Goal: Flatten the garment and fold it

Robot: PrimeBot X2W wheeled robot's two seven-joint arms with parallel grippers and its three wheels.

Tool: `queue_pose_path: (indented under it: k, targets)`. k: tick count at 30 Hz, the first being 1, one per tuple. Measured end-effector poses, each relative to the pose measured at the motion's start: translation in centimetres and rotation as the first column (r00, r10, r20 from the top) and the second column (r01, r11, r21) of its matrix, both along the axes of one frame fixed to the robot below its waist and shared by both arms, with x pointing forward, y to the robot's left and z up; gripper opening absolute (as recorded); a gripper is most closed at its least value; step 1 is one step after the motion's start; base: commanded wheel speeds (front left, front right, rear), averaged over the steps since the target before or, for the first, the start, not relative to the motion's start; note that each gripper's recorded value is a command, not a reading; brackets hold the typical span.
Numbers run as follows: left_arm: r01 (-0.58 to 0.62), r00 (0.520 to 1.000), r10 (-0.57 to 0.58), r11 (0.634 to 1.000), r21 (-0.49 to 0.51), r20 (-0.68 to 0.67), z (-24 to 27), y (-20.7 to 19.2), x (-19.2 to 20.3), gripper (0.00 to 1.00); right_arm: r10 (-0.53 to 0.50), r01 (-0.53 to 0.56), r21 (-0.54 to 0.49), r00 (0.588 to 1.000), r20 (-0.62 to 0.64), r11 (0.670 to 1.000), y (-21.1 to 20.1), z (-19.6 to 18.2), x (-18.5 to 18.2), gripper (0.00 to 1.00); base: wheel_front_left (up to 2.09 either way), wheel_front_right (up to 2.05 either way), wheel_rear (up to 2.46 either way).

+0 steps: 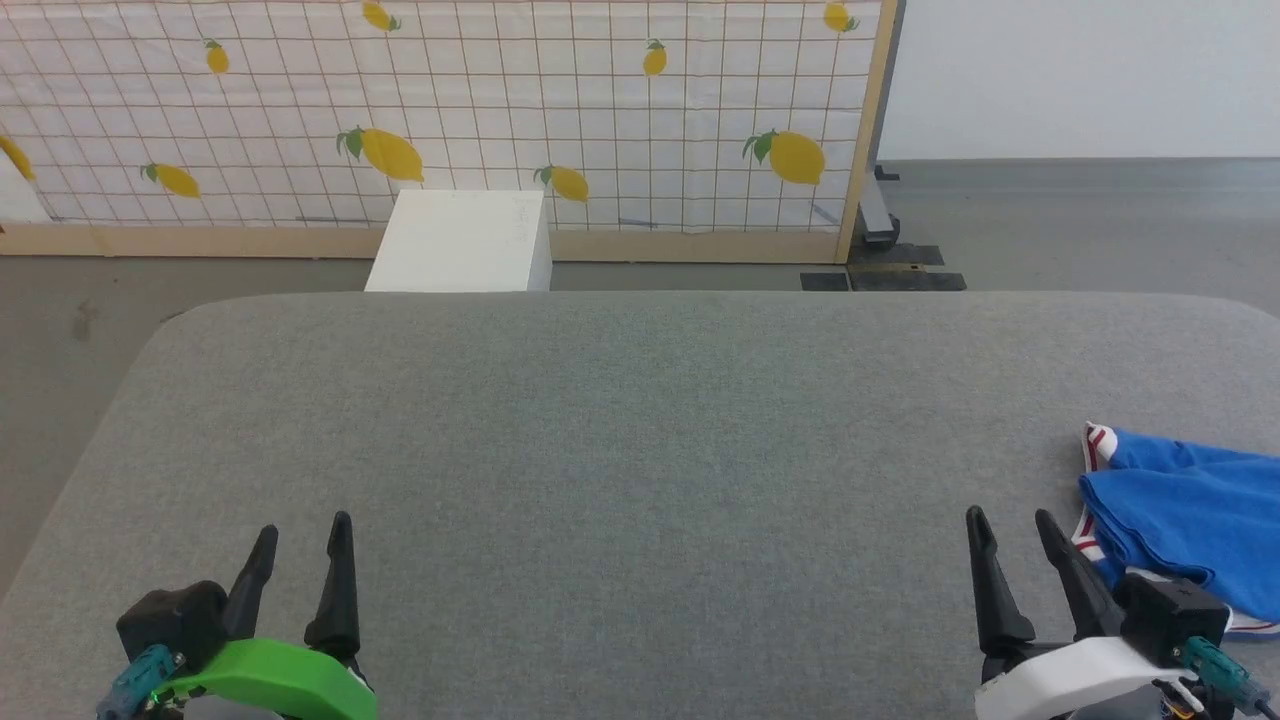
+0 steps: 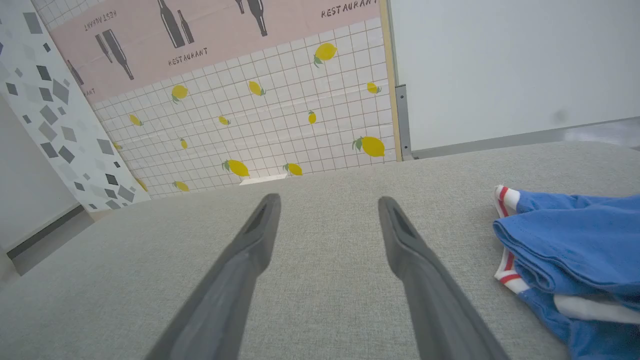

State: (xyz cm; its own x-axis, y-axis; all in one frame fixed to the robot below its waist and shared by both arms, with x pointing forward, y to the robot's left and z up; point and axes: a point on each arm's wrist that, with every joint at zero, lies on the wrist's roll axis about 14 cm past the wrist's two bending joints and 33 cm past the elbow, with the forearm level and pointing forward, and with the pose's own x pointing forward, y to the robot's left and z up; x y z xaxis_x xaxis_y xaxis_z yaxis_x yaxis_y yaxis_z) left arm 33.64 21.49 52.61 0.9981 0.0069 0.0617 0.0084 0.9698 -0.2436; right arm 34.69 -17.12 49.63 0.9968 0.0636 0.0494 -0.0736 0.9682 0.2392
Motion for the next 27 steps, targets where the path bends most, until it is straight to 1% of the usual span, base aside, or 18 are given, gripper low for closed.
queue_pose_path:
  k: [21, 22, 27]
  targets:
    - [-0.002, 1.000, 0.002, 1.000, -0.009, -0.001, -0.03, 0.05, -0.15, 1.00, 0.004, -0.004, -0.001, 1.000, -0.003, 1.000, 0.09, 0.05, 0.01, 1.00, 0.00, 0.00, 0.00]
    - [-0.002, 1.000, 0.002, 1.000, -0.009, -0.002, -0.05, 0.05, -0.13, 0.00, 0.004, -0.004, -0.001, 1.000, -0.004, 1.000, 0.09, 0.03, 0.01, 0.00, 0.00, 0.00, 0.00]
    - [-0.002, 1.000, 0.002, 1.000, -0.012, -0.004, -0.11, -0.02, -0.12, 0.00, 0.004, -0.004, -0.001, 1.000, -0.004, 1.000, 0.09, 0.01, 0.01, 0.00, 0.00, 0.00, 0.00]
